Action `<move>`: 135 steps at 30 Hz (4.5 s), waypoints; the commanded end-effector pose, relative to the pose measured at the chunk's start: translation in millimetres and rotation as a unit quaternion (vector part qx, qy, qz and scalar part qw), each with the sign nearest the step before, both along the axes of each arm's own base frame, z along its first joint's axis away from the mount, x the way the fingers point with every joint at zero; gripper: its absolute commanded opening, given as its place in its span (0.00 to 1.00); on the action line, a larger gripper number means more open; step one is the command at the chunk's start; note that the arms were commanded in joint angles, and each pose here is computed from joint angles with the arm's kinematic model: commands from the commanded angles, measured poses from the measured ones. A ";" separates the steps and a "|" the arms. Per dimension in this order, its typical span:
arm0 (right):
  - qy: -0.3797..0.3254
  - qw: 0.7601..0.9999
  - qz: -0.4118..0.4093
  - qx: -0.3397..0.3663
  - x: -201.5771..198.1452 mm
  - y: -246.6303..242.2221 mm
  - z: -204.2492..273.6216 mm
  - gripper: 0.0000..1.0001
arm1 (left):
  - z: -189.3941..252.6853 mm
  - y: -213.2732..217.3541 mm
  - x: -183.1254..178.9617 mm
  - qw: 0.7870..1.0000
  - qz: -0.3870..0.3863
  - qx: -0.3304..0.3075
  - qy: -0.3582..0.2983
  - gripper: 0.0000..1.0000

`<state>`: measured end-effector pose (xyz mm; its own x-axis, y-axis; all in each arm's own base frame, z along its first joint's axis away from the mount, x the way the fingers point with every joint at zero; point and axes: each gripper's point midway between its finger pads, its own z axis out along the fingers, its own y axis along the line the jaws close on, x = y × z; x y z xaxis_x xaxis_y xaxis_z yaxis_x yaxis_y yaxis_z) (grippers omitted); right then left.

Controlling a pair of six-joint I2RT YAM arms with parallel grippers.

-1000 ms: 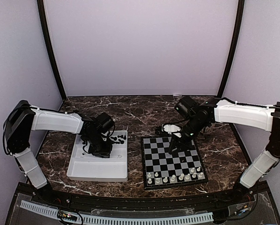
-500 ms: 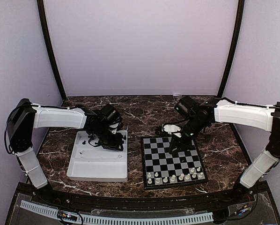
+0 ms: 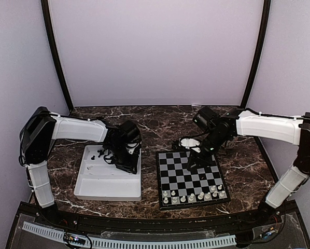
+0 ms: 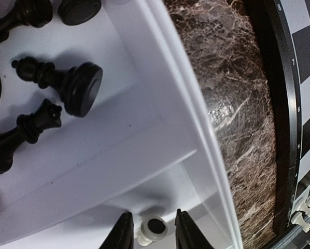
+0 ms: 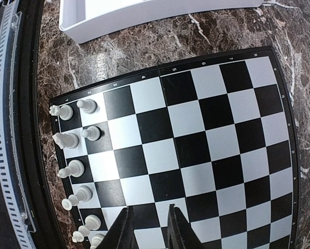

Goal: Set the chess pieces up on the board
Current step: Pick up the pawn from the storage box, then pass from the left arm to the right, then place the pawn on the chessboard.

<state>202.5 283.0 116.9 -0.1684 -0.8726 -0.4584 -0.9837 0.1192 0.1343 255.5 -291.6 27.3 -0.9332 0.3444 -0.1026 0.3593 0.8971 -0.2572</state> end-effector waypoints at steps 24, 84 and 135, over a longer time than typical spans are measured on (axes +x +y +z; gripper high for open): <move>-0.037 0.985 -0.072 0.155 73.9 56.7 67.2 0.26 | 101.4 11.5 50.9 0.978 0.137 -0.090 -0.125 0.15; 0.019 0.986 -0.088 0.140 66.9 151.0 24.7 0.00 | 169.7 17.9 53.0 0.852 0.305 -0.405 -0.133 0.46; -0.024 0.851 0.144 -0.505 36.5 -115.9 -66.7 0.18 | 158.8 73.3 40.7 0.869 0.295 -0.329 -0.223 0.50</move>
